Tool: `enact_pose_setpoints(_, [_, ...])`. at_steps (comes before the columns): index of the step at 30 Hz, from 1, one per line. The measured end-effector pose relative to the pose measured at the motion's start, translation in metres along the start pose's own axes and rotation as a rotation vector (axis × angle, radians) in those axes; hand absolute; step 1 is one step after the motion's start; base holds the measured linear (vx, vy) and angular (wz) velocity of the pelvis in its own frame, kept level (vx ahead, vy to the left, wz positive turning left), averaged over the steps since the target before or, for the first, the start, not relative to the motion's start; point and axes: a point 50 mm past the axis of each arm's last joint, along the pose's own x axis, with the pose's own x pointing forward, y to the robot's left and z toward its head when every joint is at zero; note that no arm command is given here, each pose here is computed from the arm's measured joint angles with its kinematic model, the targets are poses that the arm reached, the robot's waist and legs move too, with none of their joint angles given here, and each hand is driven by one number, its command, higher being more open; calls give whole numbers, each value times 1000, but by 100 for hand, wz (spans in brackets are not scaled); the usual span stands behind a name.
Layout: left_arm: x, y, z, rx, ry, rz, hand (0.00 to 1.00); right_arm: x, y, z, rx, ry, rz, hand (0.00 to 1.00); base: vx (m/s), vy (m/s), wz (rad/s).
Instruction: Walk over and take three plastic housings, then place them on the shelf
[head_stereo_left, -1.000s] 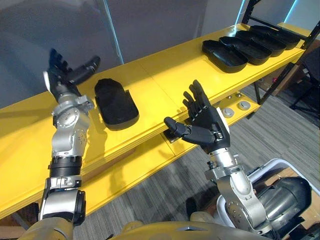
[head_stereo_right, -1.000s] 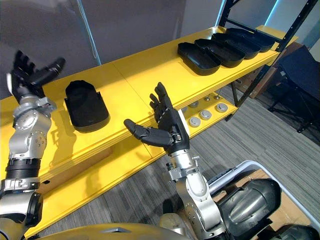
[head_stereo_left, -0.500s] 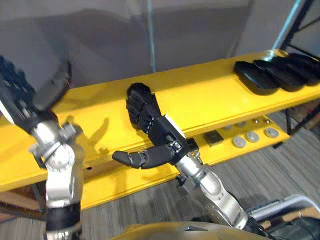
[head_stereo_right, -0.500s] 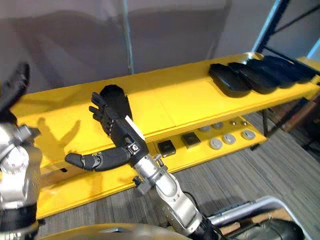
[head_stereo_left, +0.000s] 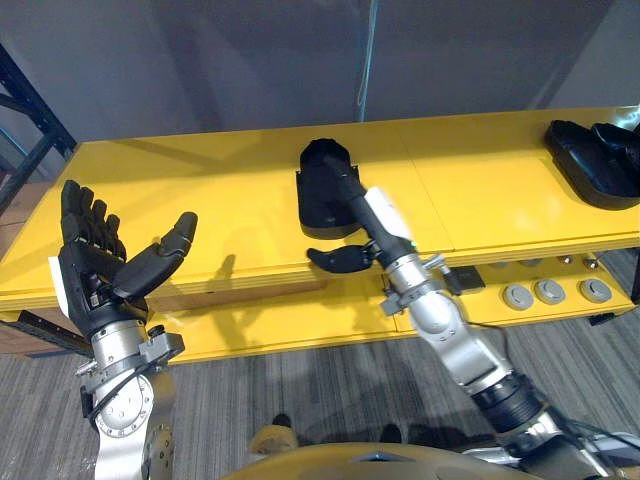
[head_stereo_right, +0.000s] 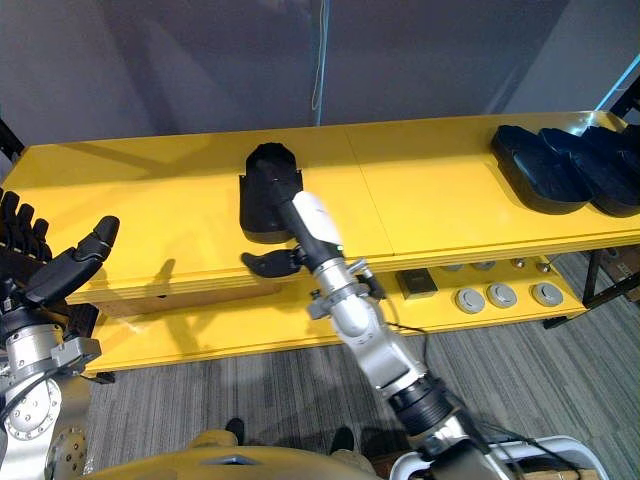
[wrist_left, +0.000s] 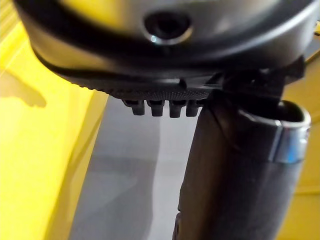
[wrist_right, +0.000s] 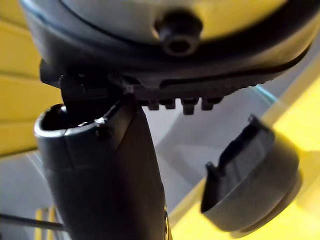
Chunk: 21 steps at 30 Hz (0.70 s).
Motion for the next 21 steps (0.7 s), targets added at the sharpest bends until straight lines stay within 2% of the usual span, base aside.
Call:
enact_pose_setpoints(4, [-3, -8, -3, -51, 29, -55, 100, 1, -16, -6, -125, 2, 27, 100, 10, 0, -1])
enact_pose_setpoints(14, [-3, -13, -4, -80, 47, -120, 100, 7, -24, 5, -165, -66, 119, 100, -10, 7, -1])
enact_pose_setpoints(21, [-7, -26, -8, -122, 73, -188, 100, 26, -31, 9, -213, -109, 100, 100, -15, 3, 5])
